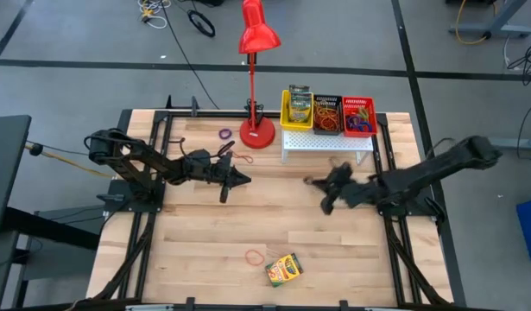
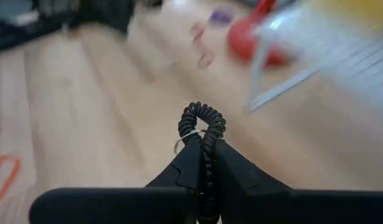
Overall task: Pick & Place Office Desk Supplies
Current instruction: Put the black spring keychain into the red bin on the shelf
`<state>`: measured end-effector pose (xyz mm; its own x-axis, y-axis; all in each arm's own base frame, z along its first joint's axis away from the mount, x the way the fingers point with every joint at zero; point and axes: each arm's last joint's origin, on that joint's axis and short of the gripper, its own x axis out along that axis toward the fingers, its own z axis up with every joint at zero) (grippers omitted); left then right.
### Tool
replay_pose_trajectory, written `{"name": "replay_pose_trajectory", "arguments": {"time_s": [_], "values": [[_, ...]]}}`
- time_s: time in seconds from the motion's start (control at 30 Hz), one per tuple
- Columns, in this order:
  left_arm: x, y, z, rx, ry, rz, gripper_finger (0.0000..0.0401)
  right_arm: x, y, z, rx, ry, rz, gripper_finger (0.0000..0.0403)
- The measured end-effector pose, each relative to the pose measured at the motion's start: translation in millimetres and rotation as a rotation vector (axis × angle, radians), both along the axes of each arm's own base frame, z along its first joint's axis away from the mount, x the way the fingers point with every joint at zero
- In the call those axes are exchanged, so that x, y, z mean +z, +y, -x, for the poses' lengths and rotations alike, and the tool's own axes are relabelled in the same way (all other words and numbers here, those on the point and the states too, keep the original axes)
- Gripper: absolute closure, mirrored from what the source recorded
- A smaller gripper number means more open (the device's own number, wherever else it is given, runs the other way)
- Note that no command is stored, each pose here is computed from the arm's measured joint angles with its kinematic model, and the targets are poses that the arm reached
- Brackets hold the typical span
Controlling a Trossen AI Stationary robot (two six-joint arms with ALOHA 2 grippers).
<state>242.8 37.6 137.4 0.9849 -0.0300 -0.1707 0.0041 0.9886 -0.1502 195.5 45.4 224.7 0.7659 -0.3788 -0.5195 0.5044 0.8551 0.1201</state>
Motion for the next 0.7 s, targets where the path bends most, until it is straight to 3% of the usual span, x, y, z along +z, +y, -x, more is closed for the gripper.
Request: {"name": "replay_pose_trajectory", "arguments": {"time_s": [0.17, 0.3, 0.43, 0.7], "values": [[0.0, -4.4, -0.8, 0.007, 0.000, -0.007, 0.0390, 71.4, -21.1, 34.4, -0.113, 0.026, 0.168, 0.0371], [0.0, -8.2, -1.4, 0.018, 0.001, -0.024, 0.0390, 101.7, -47.9, 57.4, -0.287, 0.111, 0.239, 0.0370], [0.0, -9.4, -1.6, 0.026, 0.001, -0.027, 0.0390, 106.4, -77.5, 66.9, -0.449, 0.221, 0.257, 0.0370], [0.4, -9.5, -1.9, 0.030, -0.001, 0.016, 0.0390, 88.4, -142.7, 74.7, -0.611, 0.363, 0.186, 0.0369]]}}
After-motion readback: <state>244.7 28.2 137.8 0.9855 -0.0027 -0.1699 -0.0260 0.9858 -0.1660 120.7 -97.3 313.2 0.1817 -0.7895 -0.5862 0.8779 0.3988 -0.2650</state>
